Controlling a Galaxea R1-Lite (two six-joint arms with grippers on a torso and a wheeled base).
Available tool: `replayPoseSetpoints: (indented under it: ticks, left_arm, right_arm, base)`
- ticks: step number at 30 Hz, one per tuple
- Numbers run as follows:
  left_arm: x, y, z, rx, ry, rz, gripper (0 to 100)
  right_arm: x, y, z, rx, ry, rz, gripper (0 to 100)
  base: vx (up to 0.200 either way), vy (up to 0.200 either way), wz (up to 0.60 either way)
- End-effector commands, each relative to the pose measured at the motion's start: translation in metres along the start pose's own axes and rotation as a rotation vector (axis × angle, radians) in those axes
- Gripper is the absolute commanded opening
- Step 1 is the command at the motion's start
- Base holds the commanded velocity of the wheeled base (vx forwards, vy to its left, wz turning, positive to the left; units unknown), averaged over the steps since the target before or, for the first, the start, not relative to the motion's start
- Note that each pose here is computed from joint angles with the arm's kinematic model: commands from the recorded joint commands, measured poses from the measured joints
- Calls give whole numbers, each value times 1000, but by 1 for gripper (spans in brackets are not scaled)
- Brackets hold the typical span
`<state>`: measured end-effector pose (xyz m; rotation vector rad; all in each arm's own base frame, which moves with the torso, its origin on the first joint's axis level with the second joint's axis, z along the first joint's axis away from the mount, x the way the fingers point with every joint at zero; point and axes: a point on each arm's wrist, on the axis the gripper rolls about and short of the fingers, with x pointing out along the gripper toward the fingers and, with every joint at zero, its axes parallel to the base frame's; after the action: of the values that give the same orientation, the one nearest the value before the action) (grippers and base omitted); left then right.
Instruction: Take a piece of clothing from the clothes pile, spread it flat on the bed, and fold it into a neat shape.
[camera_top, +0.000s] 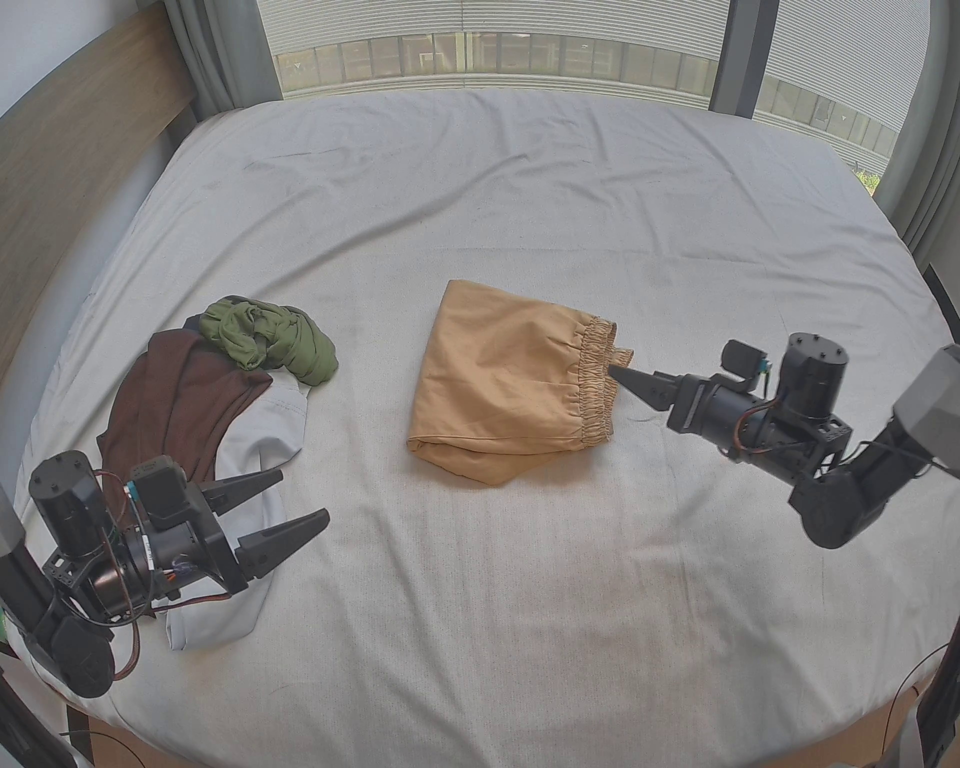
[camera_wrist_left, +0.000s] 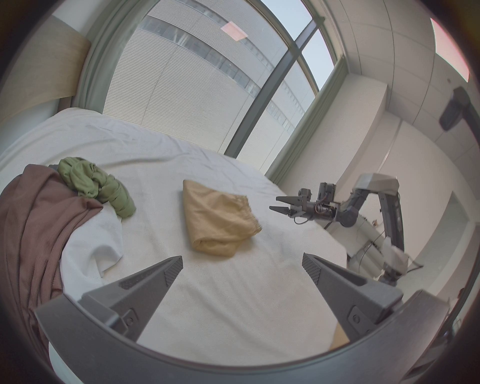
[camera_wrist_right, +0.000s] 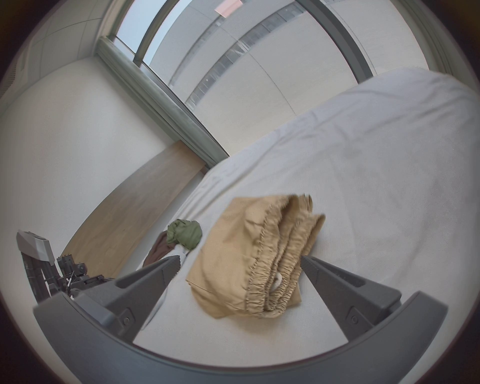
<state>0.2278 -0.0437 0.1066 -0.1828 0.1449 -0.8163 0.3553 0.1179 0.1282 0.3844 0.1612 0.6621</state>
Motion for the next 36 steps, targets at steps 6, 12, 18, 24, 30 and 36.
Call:
replayPoseSetpoints:
  ticks: [6,12,18,24,30,36]
  left_arm:
    - [-52,-60,44,27,-204,-102,100]
    - [-73,-78,38,48,-210,-149,100]
    - [-90,-91,40,63,-225,-176,100]
    - [-113,-112,32,38,-198,-186,100]
    - [-146,-131,19,41,-239,-126,100]
    - [-182,-152,-11,18,-224,-106,100]
  right_arm:
    - [-138,80,67,-226,-186,31,100]
    - [-195,104,62,-242,-189,26,100]
    - [-245,115,57,-307,-255,-40,100]
    - [-288,125,29,-338,-280,-73,100]
    - [-325,133,-1,-354,-321,-125,100]
    - [-356,137,-47,-358,-325,-173,100]
  base:
    - [0,0,0]
    - [0,0,0]
    - [0,0,0]
    - [0,0,0]
    - [0,0,0]
    - [0,0,0]
